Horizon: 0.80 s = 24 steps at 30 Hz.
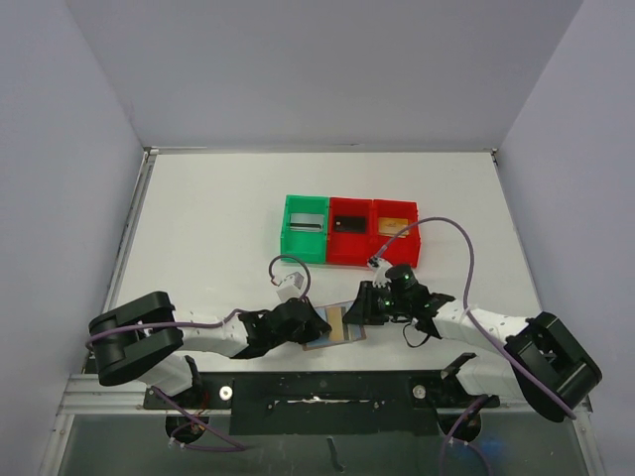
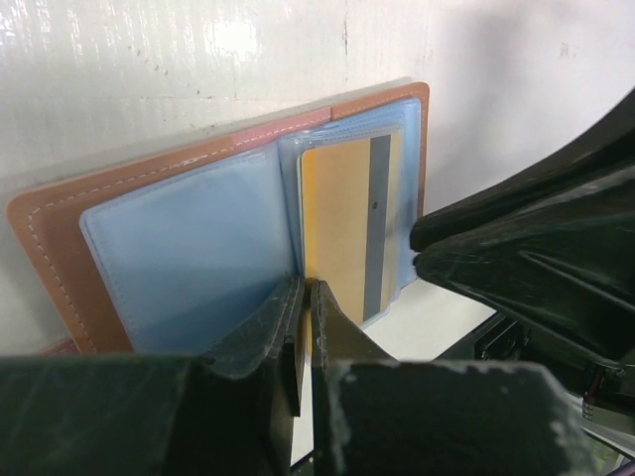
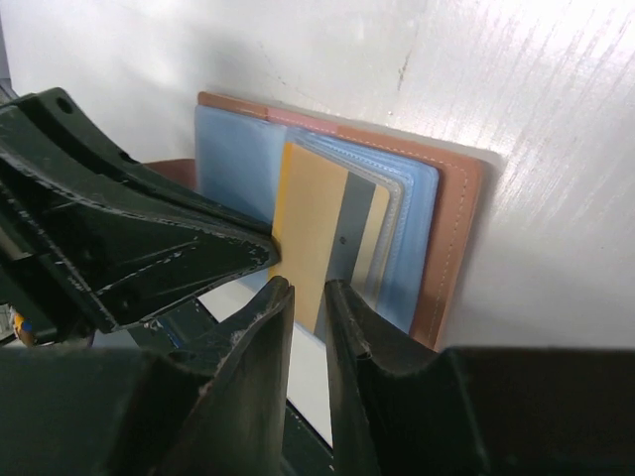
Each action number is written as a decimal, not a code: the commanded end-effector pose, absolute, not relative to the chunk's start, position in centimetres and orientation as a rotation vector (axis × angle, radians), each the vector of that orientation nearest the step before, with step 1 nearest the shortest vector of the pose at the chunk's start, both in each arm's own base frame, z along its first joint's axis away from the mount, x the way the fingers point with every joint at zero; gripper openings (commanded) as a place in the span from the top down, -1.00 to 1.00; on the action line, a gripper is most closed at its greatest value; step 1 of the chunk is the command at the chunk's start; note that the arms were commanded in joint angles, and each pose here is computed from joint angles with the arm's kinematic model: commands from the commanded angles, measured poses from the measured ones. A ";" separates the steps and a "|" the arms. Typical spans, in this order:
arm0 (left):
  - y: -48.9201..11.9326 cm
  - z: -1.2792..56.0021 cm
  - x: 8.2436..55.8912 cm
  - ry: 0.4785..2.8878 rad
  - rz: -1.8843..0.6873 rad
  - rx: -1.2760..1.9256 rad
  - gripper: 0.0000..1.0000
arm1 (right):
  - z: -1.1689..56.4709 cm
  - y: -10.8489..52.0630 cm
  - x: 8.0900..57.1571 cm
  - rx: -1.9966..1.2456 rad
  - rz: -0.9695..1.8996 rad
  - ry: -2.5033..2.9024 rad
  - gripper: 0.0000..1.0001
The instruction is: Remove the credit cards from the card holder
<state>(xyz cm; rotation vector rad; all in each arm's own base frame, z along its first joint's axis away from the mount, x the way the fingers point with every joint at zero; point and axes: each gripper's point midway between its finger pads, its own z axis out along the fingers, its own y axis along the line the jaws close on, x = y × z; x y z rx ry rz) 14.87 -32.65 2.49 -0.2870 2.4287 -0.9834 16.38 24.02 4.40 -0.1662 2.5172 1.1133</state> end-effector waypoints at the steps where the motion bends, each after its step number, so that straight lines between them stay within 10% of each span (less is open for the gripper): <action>1: -33.0 3.8 15.1 2.390 -1.026 -0.283 1.00 | 4.2 24.8 16.7 -0.169 1.145 2.506 0.58; 24: -32.0 4.0 15.2 2.400 -0.993 -0.261 1.00 | 3.4 23.5 17.2 -0.136 1.022 2.529 0.62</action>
